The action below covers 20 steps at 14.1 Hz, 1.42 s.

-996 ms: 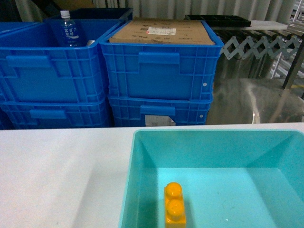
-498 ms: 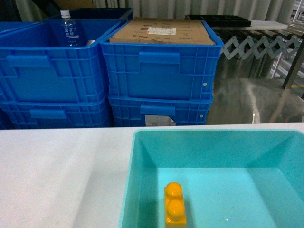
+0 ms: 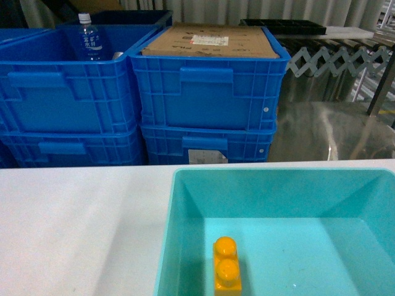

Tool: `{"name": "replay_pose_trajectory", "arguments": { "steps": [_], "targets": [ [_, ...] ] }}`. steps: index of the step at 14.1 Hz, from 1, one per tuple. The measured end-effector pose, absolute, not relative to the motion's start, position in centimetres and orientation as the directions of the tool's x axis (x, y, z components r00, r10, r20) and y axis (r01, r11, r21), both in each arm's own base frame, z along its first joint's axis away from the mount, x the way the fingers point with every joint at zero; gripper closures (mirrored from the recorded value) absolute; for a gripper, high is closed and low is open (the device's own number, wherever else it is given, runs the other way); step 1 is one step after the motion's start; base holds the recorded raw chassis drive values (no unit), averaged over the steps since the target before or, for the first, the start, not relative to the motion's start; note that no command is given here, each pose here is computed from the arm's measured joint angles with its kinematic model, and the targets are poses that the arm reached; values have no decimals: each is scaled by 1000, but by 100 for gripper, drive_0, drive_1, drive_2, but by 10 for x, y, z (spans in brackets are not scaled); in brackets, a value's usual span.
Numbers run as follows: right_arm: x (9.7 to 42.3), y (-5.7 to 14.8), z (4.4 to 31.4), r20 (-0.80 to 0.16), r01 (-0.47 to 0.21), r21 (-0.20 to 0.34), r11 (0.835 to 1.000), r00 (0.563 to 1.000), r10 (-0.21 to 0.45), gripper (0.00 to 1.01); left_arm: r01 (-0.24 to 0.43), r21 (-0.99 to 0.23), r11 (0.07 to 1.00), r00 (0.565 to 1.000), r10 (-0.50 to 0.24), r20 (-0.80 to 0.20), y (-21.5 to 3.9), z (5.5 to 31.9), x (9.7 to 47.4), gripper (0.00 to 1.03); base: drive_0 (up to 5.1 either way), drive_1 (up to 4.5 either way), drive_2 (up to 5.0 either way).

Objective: Pick red block from blue box to shelf

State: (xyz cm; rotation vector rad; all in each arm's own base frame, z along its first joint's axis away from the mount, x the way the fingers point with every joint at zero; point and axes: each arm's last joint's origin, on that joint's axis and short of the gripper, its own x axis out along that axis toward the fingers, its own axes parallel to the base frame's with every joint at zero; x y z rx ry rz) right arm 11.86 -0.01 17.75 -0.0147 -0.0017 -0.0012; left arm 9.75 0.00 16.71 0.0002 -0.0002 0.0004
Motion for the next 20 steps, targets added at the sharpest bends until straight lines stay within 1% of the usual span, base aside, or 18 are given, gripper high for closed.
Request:
{"name": "replay_pose_trajectory", "arguments": {
  "steps": [20],
  "targets": [
    [119, 0, 177, 2, 0, -15, 1000, 1000, 0, 73, -1, 0, 1000, 1000, 1, 0, 0, 167, 97, 5, -157, -157, -157]
  ]
}}
